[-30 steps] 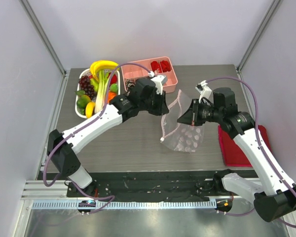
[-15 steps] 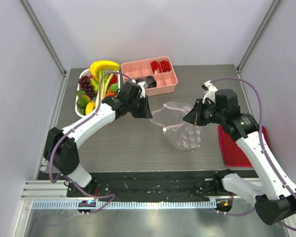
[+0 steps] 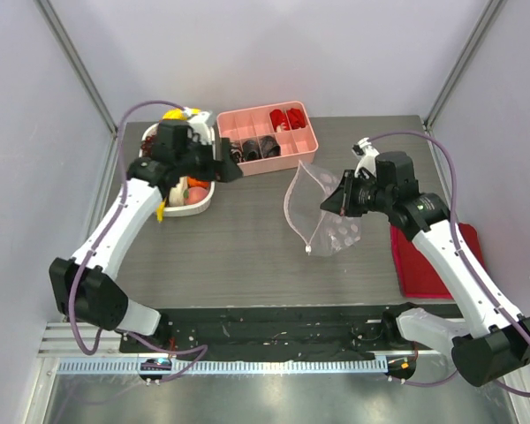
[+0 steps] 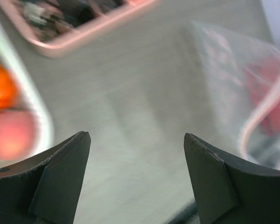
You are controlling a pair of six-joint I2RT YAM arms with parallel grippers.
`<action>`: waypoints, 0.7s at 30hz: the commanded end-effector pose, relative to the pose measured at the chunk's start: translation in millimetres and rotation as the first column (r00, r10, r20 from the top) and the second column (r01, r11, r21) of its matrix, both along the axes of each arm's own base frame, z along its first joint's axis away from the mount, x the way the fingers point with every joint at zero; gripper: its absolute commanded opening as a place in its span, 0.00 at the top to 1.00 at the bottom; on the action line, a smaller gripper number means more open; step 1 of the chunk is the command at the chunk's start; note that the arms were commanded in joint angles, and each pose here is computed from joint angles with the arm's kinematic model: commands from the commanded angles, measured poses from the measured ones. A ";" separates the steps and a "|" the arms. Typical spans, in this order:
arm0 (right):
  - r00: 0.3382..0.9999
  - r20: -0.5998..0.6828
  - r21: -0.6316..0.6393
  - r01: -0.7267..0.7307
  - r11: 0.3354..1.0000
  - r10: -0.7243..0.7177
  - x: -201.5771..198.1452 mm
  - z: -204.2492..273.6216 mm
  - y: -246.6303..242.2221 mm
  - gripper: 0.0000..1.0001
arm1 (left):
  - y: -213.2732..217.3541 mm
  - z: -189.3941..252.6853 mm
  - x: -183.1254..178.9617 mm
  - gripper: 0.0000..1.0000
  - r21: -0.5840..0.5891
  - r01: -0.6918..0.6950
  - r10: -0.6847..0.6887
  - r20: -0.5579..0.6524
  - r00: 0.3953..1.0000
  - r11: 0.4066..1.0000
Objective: Place the food in the zip-top bag and seal the zipper
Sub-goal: Pick up the fake vegetable from the bin.
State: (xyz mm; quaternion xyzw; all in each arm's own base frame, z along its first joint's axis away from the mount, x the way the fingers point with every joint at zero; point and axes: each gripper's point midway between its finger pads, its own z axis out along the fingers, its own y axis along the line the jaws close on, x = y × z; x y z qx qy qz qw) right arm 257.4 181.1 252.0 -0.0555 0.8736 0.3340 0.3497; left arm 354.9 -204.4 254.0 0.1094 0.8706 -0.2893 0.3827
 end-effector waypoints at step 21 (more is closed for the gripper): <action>0.999 0.042 0.062 0.003 0.998 -0.006 12.4 12.4 10.0 0.99 | 187.6 -89.1 164.0 0.33 0.370 -0.365 0.369 0.063 0.927 0.854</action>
